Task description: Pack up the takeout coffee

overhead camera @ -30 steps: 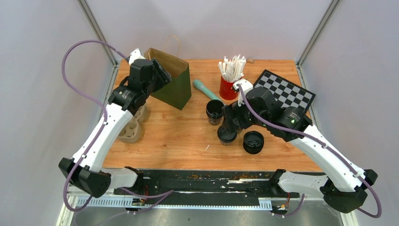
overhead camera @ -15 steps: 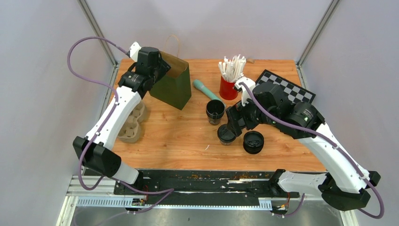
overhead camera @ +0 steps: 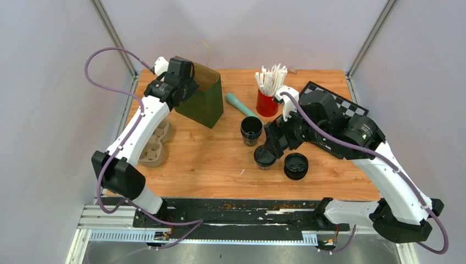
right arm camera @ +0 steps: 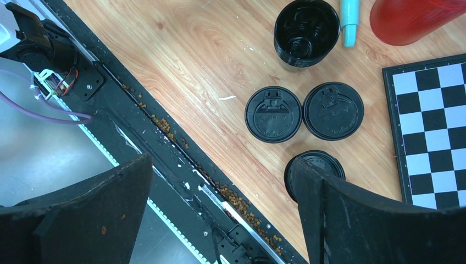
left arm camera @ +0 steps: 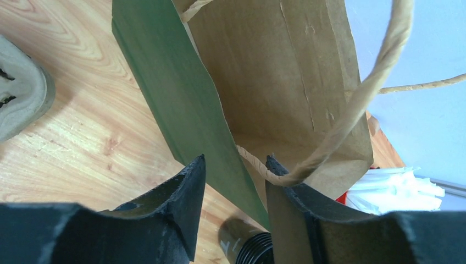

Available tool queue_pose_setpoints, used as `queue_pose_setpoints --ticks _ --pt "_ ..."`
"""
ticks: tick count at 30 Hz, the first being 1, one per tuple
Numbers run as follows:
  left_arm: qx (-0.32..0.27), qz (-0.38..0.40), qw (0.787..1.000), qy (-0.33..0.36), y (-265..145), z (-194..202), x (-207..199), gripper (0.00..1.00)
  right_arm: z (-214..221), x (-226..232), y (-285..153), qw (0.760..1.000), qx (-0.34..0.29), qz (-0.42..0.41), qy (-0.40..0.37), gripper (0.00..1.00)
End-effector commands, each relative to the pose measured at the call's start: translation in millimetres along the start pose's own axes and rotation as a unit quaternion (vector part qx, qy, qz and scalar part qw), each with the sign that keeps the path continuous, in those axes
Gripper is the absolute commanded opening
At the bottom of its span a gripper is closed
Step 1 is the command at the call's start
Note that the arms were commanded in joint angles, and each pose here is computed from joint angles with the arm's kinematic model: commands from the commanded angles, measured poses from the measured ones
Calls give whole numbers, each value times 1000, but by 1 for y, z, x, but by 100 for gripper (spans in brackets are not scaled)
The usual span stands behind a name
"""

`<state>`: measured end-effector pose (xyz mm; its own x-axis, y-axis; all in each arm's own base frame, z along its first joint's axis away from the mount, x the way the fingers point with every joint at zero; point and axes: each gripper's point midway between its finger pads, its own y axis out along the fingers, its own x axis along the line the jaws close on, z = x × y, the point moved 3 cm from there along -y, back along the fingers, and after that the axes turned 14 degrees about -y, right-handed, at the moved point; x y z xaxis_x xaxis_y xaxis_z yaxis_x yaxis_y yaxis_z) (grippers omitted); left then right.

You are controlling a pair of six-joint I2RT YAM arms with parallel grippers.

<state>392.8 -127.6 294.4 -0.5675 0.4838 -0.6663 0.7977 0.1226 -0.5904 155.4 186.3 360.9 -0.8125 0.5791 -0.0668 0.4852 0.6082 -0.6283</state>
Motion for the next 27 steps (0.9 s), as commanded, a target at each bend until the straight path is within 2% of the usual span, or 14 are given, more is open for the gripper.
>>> queue_pose_setpoints --ticks 1,5,10,13,18,21,24,27 --pt "-15 8 1000 -17 -2 -7 -7 48 -6 1 -6 1000 -10 -7 -4 96" --pt "-3 10 1000 8 -4 -5 -8 35 -11 2 -6 1000 -15 -10 -2 97" --pt "17 20 998 50 -21 -7 -10 8 -16 0 -9 1000 -24 -5 -2 97" --pt "39 32 996 75 -38 -8 -9 0 -19 0 -10 1000 -26 -4 4 97" --pt "107 50 984 133 -75 -1 4 0 -23 -1 -13 1000 -26 2 16 97" --pt "156 49 972 170 -99 7 28 0 -26 -5 -12 999 -30 15 19 97" --pt "184 36 962 200 -119 11 57 0 -25 -18 -7 997 -20 61 30 98" --pt "225 93 947 209 -137 24 67 0 -34 -28 -5 995 -26 90 33 98"
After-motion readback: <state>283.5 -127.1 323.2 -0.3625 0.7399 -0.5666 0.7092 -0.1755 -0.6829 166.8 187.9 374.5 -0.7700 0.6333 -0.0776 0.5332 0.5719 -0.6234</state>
